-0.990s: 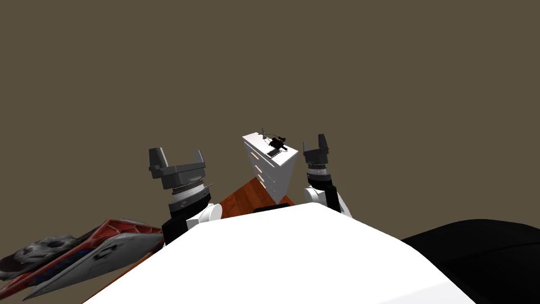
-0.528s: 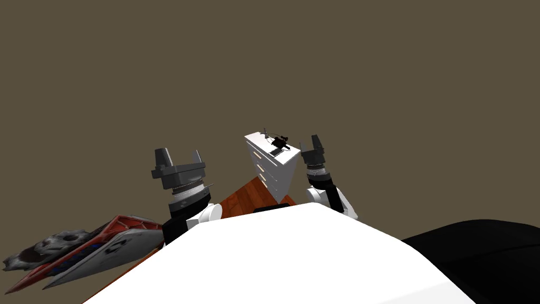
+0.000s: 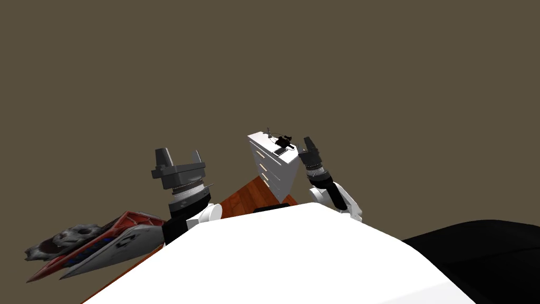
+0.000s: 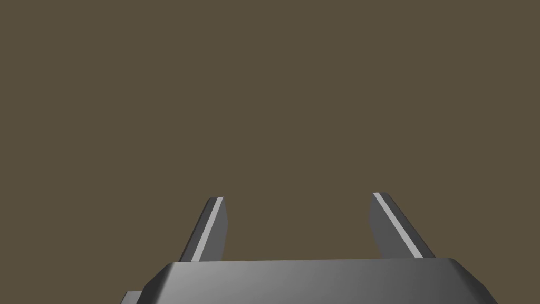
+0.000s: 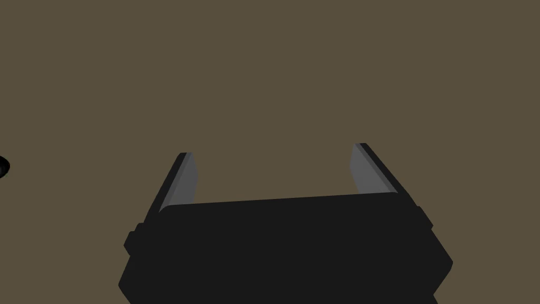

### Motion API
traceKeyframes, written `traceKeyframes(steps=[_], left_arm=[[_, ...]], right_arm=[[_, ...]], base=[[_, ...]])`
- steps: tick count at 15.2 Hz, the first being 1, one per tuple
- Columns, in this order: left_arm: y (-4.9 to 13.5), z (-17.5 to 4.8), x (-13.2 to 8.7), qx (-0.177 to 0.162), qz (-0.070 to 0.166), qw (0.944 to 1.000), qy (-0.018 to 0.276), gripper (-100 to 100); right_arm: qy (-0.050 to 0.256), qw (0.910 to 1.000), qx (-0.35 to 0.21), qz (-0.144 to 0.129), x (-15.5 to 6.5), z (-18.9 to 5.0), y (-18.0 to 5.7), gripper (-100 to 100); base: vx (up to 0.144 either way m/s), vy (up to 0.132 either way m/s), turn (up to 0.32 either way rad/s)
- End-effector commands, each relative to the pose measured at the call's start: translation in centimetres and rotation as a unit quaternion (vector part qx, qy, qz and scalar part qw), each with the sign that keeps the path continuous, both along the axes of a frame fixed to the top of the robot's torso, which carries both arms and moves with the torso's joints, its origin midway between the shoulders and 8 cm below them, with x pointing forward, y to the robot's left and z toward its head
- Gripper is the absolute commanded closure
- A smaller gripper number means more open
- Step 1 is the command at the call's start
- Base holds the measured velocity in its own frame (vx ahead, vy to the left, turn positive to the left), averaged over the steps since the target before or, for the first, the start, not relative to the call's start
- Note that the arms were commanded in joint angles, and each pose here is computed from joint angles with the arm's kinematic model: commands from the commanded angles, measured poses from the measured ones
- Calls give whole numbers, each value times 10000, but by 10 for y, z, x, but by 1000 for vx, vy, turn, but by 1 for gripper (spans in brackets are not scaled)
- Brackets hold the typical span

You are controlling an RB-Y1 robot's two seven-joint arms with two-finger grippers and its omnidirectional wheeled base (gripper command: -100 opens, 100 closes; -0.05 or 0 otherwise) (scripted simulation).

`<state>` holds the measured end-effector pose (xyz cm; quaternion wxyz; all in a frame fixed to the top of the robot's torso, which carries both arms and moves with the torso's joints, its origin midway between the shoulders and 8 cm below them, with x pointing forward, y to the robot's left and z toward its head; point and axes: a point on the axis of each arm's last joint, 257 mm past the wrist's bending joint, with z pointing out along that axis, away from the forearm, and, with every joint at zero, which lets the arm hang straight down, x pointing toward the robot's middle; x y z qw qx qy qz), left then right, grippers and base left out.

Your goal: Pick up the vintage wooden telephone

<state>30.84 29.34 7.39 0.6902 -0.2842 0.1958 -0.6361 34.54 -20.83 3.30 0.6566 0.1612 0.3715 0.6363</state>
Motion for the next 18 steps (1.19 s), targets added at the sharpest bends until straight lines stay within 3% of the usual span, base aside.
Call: traceKeyframes(steps=[1, 12, 18], left_arm=[[0, 0, 0, 0, 0, 10000, 0, 0], [0, 0, 0, 0, 0, 10000, 0, 0], [0, 0, 0, 0, 0, 10000, 0, 0]], right_arm=[[12, 9996, -250, 106, 1, -3, 7, -100], [53, 9883, -1409, 578, 0, -21, 35, -100], [56, 9733, -2132, 845, -2, -35, 48, -100]], base=[[-3, 71, 30], [1, 67, 22], [8, 62, 29]])
